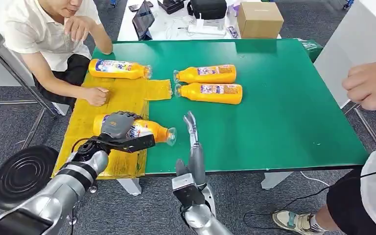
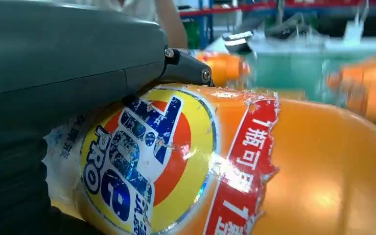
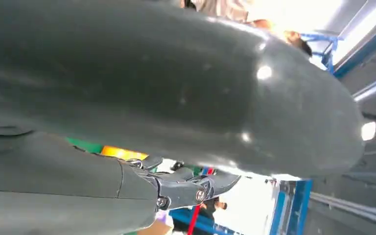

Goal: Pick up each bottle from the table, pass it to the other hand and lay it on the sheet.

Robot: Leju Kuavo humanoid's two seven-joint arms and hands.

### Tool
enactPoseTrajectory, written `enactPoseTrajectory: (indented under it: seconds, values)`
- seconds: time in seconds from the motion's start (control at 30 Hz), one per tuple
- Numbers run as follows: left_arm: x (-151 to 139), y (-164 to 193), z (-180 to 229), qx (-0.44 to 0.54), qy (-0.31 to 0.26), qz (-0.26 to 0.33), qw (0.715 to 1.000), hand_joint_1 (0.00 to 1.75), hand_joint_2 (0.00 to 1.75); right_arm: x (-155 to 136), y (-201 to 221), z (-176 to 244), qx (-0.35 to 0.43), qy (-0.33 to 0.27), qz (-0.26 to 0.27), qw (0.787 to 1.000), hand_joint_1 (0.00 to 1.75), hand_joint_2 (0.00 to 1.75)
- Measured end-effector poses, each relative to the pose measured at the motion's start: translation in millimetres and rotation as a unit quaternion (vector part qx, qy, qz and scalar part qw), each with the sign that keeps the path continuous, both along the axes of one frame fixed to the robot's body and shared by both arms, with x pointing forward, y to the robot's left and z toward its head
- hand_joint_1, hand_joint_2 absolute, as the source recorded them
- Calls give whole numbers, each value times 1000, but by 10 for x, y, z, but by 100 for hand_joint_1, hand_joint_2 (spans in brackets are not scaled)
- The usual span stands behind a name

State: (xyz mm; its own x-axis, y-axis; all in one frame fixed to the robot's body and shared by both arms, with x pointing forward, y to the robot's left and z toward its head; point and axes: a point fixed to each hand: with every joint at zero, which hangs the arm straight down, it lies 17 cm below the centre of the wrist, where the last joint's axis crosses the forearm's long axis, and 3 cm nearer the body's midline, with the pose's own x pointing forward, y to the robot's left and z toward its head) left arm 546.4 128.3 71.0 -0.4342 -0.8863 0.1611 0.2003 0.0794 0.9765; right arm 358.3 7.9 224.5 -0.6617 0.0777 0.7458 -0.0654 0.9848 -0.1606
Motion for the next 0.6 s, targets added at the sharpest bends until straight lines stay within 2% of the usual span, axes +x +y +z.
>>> enactPoseTrajectory:
  seconds: [0.2,0.3,0.4,0.47,0.5,0.53,0.57,0.6]
  values:
    - [50,76,-83,32,14,-1,999,175,175,-31,85,-25,-4,2,14,1000,0,0]
    - [37,117,-194,46,41,0,998,175,175,-31,123,-62,2,13,23,1000,0,0]
    - [7,146,-304,43,78,6,996,164,175,-36,167,-93,3,20,32,999,0,0]
    - [-28,154,-382,37,104,11,994,148,175,-40,189,-113,3,23,37,999,0,0]
    - [-45,164,-421,36,115,14,993,119,175,-42,199,-124,2,25,38,999,0,0]
    - [-55,170,-446,36,122,18,992,98,175,-42,206,-137,2,27,40,999,0,0]
    - [-51,182,-455,37,128,22,991,45,175,-39,209,-152,1,29,41,999,0,0]
    - [-41,196,-457,38,134,26,990,14,175,-37,214,-168,-1,31,41,999,0,0]
